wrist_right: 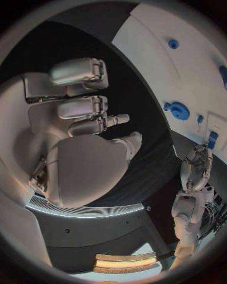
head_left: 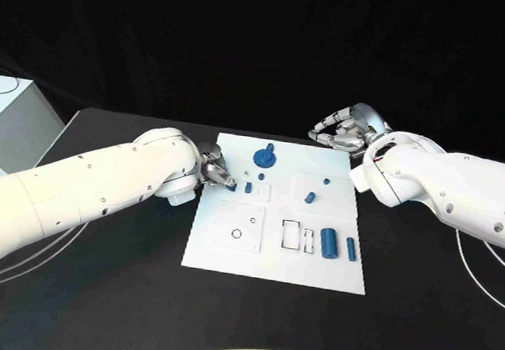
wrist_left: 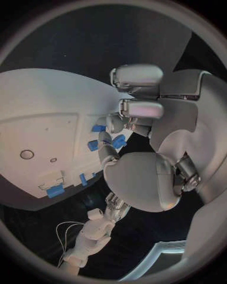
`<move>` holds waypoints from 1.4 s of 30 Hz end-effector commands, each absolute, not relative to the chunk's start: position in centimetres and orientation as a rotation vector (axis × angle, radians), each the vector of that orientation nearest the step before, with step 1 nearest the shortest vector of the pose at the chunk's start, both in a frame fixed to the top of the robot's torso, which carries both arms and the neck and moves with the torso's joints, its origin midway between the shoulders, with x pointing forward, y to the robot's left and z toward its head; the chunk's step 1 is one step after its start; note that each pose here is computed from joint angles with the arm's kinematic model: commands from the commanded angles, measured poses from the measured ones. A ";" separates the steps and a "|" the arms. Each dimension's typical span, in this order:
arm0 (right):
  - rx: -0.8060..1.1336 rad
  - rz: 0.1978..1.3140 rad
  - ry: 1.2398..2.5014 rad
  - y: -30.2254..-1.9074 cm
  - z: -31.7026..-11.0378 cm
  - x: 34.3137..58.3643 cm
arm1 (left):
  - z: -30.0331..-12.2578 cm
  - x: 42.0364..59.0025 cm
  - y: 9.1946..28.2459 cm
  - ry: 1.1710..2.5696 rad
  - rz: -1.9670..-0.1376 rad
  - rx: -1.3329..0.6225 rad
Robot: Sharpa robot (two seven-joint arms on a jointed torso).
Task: Assemble the parts on the task board
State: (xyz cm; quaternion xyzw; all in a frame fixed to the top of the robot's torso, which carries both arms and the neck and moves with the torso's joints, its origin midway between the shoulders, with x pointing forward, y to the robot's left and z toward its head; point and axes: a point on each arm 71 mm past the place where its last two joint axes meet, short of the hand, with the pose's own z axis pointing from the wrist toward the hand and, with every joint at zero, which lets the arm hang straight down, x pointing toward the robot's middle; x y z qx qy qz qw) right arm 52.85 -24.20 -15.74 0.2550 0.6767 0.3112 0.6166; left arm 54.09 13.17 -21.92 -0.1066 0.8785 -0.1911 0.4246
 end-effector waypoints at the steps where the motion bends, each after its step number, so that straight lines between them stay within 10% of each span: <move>1: 0.572 0.727 1.567 -24.0 -15.7 52.8 | -22.7 53.7 13.0 2.261 -0.446 -0.222; 42: 0.570 0.731 1.564 -23.8 -15.6 52.8 | -23.0 54.0 10.8 2.284 -0.457 -0.186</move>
